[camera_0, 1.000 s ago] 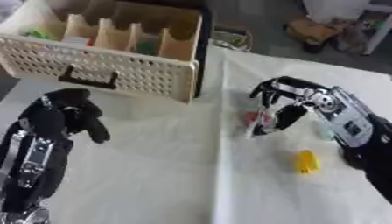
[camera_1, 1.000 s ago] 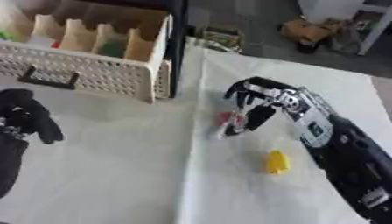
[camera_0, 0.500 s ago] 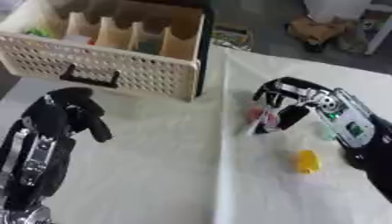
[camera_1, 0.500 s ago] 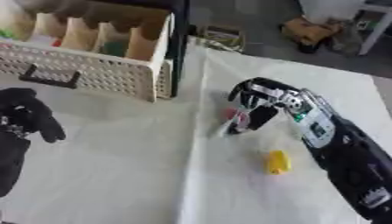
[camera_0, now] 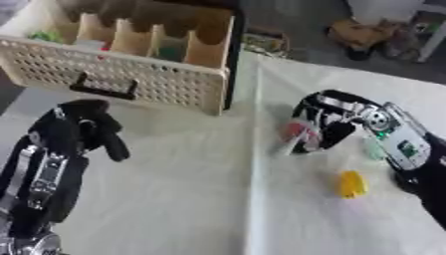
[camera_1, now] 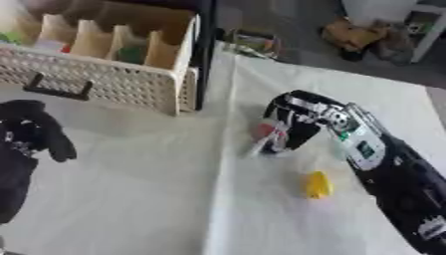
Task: Pick up objects from table and place into drawer.
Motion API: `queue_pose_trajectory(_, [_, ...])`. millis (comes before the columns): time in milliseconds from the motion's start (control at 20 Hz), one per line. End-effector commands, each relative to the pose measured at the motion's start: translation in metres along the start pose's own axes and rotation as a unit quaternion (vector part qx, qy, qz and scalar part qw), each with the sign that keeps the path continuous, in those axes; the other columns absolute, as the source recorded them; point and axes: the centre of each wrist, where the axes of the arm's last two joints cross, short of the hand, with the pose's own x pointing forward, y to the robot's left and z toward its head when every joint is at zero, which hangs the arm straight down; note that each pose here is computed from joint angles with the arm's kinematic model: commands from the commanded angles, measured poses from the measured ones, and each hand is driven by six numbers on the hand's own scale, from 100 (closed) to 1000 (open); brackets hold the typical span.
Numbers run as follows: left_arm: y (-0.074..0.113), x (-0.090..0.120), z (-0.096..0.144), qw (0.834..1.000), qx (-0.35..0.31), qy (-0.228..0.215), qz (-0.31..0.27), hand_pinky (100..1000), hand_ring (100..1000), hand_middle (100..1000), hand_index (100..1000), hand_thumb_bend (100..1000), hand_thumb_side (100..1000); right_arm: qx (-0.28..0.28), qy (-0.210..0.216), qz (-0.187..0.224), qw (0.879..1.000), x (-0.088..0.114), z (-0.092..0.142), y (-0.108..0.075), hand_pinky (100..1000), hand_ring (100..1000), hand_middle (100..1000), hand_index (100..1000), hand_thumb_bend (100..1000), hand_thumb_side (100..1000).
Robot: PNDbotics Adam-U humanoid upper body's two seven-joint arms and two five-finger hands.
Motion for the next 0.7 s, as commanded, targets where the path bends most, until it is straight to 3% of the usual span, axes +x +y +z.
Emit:
queue_pose_trajectory(50, [0.0, 0.0051, -0.0043, 1.0, 0.0, -0.013, 0.002, 437, 395, 528, 742, 100, 642, -0.016, 0.008, -0.006, 1.0, -0.0036, 0.0085, -0.0144, 415, 561, 353, 686, 575, 124])
queue_pose_trajectory(450, [-0.0005, 0.0047, -0.0039, 1.0, 0.002, -0.013, 0.003, 432, 392, 525, 736, 100, 641, -0.022, 0.011, -0.033, 0.999, -0.0037, 0.0102, -0.0157, 356, 529, 311, 644, 454, 100])
queue_pose_trajectory(700, [-0.0008, 0.0046, -0.0038, 1.0, 0.002, -0.012, 0.005, 429, 390, 527, 733, 100, 640, -0.021, 0.01, -0.045, 0.999, -0.0033, 0.0114, -0.0166, 347, 525, 303, 628, 293, 100])
